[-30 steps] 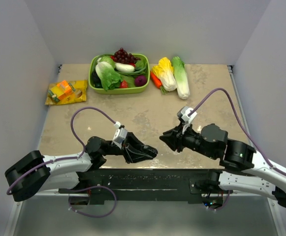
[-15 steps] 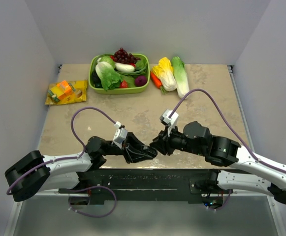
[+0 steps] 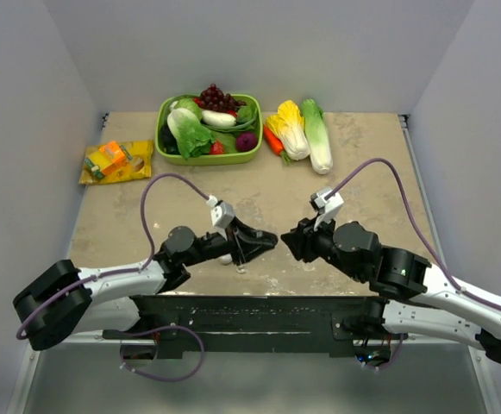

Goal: Insert the wireless bluetooth earbuds into the charging case
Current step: Close the charging case, then place the charging case at the center of the board.

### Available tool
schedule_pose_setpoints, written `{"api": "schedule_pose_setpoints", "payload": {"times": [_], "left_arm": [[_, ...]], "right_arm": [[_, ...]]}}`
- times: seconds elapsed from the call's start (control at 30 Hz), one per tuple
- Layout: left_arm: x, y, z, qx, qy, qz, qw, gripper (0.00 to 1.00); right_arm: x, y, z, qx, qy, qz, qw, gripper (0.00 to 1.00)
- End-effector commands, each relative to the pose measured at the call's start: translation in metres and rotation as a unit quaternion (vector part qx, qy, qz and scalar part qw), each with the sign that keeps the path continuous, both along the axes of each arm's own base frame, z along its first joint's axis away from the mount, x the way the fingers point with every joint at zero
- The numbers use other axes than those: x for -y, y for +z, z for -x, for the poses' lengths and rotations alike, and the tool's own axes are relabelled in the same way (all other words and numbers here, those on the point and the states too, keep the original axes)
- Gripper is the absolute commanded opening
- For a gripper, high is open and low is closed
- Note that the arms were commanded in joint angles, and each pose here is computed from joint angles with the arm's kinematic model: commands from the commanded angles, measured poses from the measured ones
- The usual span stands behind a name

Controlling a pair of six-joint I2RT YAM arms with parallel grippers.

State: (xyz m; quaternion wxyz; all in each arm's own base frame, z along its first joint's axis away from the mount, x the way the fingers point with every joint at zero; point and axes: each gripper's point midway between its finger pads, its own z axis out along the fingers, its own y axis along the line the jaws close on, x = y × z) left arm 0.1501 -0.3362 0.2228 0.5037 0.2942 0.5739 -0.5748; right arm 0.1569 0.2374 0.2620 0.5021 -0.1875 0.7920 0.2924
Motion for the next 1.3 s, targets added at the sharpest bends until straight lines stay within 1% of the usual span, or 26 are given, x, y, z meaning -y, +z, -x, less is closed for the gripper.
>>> {"api": "schedule_pose_setpoints", "payload": {"times": [0.0,0.03,0.07,0.1,0.13,0.17,0.23,0.27,0.33,0.37,0.43,0.47,0.53,0.57,0.73,0.8,0.83,0.87,0.9,0.93,0.97,1.1,1.13,1.2,1.23,1.27], "left_arm": [[-0.016,-0.051,-0.095,-0.123,0.176,-0.073,0.974,0.0],[-0.012,-0.047,-0.111,-0.14,0.19,-0.075,0.969,0.0],[-0.014,-0.077,-0.129,-0.173,0.221,-0.113,0.953,0.0],[-0.017,-0.105,-0.134,-0.203,0.236,-0.169,0.935,0.0],[-0.006,-0.094,-0.148,-0.194,0.239,-0.171,0.936,0.0],[-0.005,-0.119,-0.157,-0.195,0.249,-0.206,0.926,0.0],[-0.002,-0.128,-0.169,-0.198,0.261,-0.215,0.92,0.0],[-0.003,-0.147,-0.175,-0.209,0.264,-0.231,0.913,0.0],[0.001,-0.154,-0.187,-0.214,0.268,-0.237,0.909,0.0],[-0.002,-0.172,-0.192,-0.223,0.272,-0.253,0.901,0.0],[-0.001,-0.18,-0.203,-0.232,0.277,-0.263,0.895,0.01],[-0.004,-0.194,-0.206,-0.242,0.279,-0.273,0.888,0.07],[-0.006,-0.201,-0.211,-0.249,0.283,-0.278,0.884,0.11],[-0.01,-0.206,-0.213,-0.255,0.288,-0.282,0.879,0.18],[-0.022,-0.217,-0.21,-0.27,0.292,-0.3,0.867,0.33],[-0.036,-0.222,-0.207,-0.276,0.307,-0.31,0.856,0.4],[-0.04,-0.214,-0.208,-0.275,0.315,-0.303,0.856,0.43],[-0.048,-0.213,-0.209,-0.279,0.324,-0.3,0.852,0.5],[-0.057,-0.216,-0.204,-0.284,0.328,-0.304,0.848,0.72],[-0.062,-0.207,-0.205,-0.281,0.336,-0.298,0.848,0.95],[-0.072,-0.204,-0.21,-0.281,0.352,-0.296,0.843,1.0],[-0.094,-0.185,-0.213,-0.277,0.38,-0.293,0.832,1.0],[-0.097,-0.171,-0.215,-0.269,0.39,-0.284,0.833,1.0],[-0.112,-0.161,-0.215,-0.263,0.419,-0.294,0.818,1.0],[-0.118,-0.142,-0.214,-0.253,0.434,-0.279,0.818,1.0],[-0.129,-0.133,-0.214,-0.255,0.465,-0.267,0.805,1.0]], "right_arm": [[0.018,-0.028,-0.029,-0.008,-0.126,-0.003,0.992,0.37],[0.014,-0.038,-0.031,-0.012,-0.13,0.008,0.991,0.37],[0.014,-0.045,-0.033,-0.014,-0.138,0.015,0.99,0.37],[0.014,-0.058,-0.034,-0.021,-0.143,0.027,0.989,0.37],[0.012,-0.065,-0.036,-0.023,-0.145,0.033,0.989,0.37],[0.01,-0.07,-0.035,-0.026,-0.142,0.035,0.989,0.37],[0.007,-0.079,-0.033,-0.031,-0.135,0.041,0.99,0.37],[0.006,-0.081,-0.034,-0.032,-0.134,0.04,0.99,0.37],[0.006,-0.086,-0.035,-0.033,-0.136,0.044,0.989,0.37],[0.005,-0.087,-0.035,-0.034,-0.137,0.045,0.989,0.38],[0.005,-0.089,-0.035,-0.035,-0.137,0.048,0.989,0.38],[0.006,-0.091,-0.035,-0.036,-0.137,0.052,0.988,0.38],[0.007,-0.09,-0.035,-0.035,-0.138,0.056,0.988,0.39],[0.008,-0.09,-0.035,-0.036,-0.138,0.055,0.988,0.39],[0.013,-0.09,-0.034,-0.029,-0.14,0.055,0.988,0.42],[0.014,-0.092,-0.034,-0.029,-0.142,0.06,0.988,0.43],[0.016,-0.093,-0.034,-0.03,-0.143,0.063,0.987,0.43],[0.016,-0.094,-0.034,-0.03,-0.143,0.064,0.987,0.44],[0.017,-0.096,-0.033,-0.031,-0.144,0.067,0.987,0.44],[0.018,-0.097,-0.033,-0.031,-0.144,0.067,0.987,0.45],[0.018,-0.099,-0.033,-0.032,-0.143,0.069,0.987,0.45],[0.017,-0.101,-0.033,-0.034,-0.144,0.067,0.987,0.46],[0.017,-0.101,-0.033,-0.035,-0.144,0.065,0.987,0.47],[0.016,-0.101,-0.032,-0.034,-0.142,0.063,0.987,0.47],[0.015,-0.1,-0.033,-0.033,-0.143,0.056,0.988,0.47],[0.015,-0.103,-0.032,-0.032,-0.141,0.057,0.988,0.46]]}}
